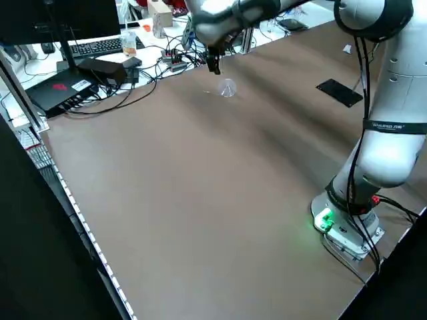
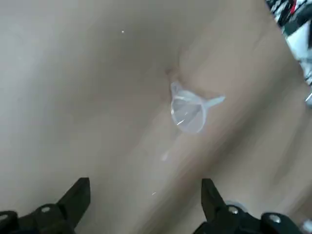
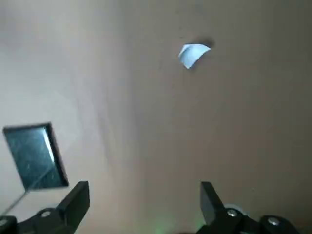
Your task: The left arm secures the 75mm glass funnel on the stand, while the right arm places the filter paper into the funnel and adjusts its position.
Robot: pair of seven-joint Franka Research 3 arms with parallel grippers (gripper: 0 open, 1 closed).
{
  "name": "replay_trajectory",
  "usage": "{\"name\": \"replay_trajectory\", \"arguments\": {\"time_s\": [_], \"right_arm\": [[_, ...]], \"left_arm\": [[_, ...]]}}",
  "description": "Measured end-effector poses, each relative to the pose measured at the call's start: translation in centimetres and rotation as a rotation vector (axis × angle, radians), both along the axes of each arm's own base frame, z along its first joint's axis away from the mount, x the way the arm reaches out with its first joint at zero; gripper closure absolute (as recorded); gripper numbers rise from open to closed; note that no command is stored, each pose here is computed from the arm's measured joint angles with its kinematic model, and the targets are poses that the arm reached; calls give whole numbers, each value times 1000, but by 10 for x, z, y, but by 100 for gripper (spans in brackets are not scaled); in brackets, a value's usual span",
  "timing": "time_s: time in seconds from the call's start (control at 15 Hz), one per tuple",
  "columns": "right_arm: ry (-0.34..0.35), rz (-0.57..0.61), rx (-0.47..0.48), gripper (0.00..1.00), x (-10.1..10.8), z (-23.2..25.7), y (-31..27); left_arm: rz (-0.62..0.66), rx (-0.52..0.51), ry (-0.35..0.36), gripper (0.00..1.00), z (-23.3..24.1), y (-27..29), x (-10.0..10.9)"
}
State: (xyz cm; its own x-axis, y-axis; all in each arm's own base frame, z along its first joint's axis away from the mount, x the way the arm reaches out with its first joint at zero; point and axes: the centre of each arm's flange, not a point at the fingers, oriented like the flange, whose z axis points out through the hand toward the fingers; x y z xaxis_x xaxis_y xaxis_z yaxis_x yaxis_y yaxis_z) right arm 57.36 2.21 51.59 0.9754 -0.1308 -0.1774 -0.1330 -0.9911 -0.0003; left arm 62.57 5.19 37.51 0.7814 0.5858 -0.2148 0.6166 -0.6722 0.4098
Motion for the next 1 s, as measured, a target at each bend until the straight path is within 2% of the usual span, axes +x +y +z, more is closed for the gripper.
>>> {"name": "replay_trajectory", "arguments": {"time_s": [0.13,0.47,0.67,1.0], "right_arm": [[21,-86,-19,0,18,-38,-5],[-5,-184,-37,0,51,-104,-29],[-22,-267,-45,0,60,-128,-57],[-36,-472,-45,0,73,-170,-81]], "left_arm": [[108,-84,-7,0,-25,-4,3],[353,-246,-31,0,-68,-42,22],[457,-261,-42,0,-96,-79,29],[506,-236,-12,0,-149,-103,30]]}}
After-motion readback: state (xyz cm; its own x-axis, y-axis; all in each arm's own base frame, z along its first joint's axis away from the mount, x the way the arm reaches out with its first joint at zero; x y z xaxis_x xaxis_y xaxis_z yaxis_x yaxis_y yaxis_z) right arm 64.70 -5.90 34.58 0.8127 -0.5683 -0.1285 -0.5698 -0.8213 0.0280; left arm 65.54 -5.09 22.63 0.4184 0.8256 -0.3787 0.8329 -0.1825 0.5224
